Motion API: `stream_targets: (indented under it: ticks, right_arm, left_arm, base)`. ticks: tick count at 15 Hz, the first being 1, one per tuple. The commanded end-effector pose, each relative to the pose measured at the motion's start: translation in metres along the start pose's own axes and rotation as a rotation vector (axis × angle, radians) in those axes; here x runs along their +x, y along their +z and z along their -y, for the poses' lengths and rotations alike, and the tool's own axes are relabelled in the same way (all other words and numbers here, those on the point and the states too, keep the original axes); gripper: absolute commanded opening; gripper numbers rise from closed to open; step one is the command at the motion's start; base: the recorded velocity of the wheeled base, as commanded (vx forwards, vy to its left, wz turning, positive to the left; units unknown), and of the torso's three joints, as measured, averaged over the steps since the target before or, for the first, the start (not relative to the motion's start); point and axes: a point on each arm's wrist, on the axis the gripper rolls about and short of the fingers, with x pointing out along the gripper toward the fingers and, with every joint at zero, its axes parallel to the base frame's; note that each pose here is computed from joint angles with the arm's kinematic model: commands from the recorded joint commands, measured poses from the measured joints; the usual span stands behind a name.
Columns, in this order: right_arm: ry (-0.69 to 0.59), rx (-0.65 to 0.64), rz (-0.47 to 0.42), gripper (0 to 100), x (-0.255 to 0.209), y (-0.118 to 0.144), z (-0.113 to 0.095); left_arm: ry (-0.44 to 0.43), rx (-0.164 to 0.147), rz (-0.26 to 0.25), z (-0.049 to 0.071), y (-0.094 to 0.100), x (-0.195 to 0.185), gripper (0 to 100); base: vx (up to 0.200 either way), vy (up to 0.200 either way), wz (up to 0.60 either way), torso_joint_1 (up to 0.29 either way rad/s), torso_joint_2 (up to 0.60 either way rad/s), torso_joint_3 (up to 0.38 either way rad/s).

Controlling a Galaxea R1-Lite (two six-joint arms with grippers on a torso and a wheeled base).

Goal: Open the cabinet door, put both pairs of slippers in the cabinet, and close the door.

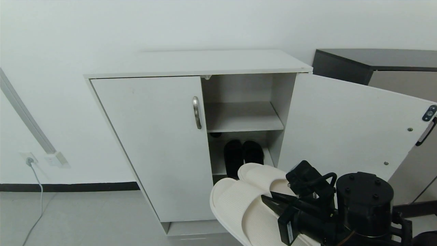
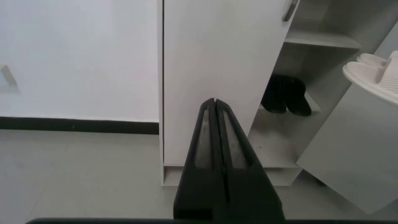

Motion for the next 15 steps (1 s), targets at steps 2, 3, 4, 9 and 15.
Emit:
stream_targets:
  ticks: [2,3,4,9,15]
  right_arm:
    - [-0.001,-0.002,-0.007,0,0.001,-0.002,0.0]
    - [-0.002,-0.002,-0.007,0,0.001,-0.002,0.0]
    - [-0.002,-0.002,-0.007,0,0.001,-0.002,0.0]
    - [-0.002,-0.004,-0.009,0,0.001,-0.002,0.0]
    - [-0.136,-0.036,-0.014,0,0.03,-0.005,-0.004]
  left_arm:
    - [0.001,-0.001,0.0,0.0,0.0,0.0,0]
    - [0.0,-0.001,-0.001,0.0,0.0,0.0,0]
    - [0.001,-0.001,0.0,0.0,0.0,0.0,0]
    - [0.0,-0.001,-0.001,0.0,0.0,0.0,0]
    - [0.001,0.001,-0.001,0.0,0.0,0.0,0]
  base:
    - [0.0,0.0,0.0,-0.054,0.45,0.378]
    - [0.0,0.0,0.0,-0.032,0.44,0.398]
    - [0.0,0.0,0.0,-0.027,0.43,0.398]
    - [0.0,0.0,0.0,-0.003,0.19,0.176]
    - [0.0,0.0,0.0,0.0,0.0,0.0]
